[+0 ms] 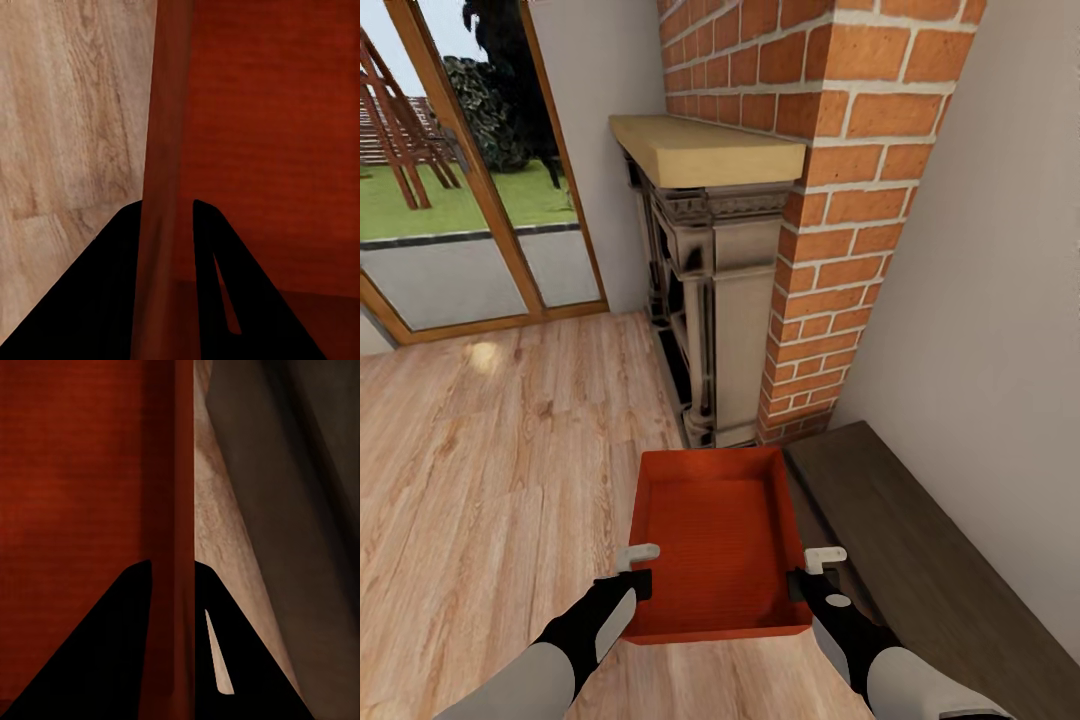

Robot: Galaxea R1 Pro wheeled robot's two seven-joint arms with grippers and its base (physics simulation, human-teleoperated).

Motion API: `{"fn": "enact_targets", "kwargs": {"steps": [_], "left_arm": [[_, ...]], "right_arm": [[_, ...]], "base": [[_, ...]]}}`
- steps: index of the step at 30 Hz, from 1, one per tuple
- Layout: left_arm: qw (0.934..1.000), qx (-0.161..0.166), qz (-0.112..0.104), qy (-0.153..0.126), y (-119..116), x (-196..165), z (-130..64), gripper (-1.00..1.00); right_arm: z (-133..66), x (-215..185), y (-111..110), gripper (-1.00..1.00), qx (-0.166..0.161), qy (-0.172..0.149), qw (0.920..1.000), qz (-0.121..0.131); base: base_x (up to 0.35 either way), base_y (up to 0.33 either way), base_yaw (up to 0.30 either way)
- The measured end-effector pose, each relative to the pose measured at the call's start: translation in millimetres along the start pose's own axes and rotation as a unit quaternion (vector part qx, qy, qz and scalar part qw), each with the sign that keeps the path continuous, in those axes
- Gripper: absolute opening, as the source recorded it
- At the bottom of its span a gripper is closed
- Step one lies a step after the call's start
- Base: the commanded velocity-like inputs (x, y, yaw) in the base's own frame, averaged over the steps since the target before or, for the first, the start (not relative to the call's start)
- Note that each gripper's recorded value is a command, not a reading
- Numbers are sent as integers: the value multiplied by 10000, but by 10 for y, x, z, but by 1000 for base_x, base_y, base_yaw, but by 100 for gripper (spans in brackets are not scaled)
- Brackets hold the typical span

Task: Move the two storage containers from the living room to the garage. In the garage, place one container on the floor and stack the other container on top of it (either order is fine).

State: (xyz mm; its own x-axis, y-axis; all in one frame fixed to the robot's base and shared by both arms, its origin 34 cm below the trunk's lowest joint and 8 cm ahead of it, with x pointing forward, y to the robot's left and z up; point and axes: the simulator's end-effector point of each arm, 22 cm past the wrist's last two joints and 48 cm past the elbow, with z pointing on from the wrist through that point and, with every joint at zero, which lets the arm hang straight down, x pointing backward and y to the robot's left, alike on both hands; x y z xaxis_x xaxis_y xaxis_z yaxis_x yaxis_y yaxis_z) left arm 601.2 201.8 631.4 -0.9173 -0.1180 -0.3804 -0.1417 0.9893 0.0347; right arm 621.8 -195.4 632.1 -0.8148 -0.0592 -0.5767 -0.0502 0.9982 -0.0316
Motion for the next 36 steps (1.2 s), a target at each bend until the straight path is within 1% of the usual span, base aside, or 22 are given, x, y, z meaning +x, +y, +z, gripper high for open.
{"fn": "enact_targets", "kwargs": {"steps": [28,32,36], "left_arm": [[9998,22,-19,-185,-10,-176,-127,-100],[9998,19,-16,-180,-12,-176,-129,-100],[9998,18,-17,-179,-12,-176,-129,-100]], "right_arm": [[-89,-206,-13,-100,9,-187,9998,-2],[-89,-205,-14,-100,7,-182,9998,-1],[-89,-205,-14,-100,7,-181,9998,-1]], "base": [[0,0,2],[0,0,106],[0,0,216]]}}
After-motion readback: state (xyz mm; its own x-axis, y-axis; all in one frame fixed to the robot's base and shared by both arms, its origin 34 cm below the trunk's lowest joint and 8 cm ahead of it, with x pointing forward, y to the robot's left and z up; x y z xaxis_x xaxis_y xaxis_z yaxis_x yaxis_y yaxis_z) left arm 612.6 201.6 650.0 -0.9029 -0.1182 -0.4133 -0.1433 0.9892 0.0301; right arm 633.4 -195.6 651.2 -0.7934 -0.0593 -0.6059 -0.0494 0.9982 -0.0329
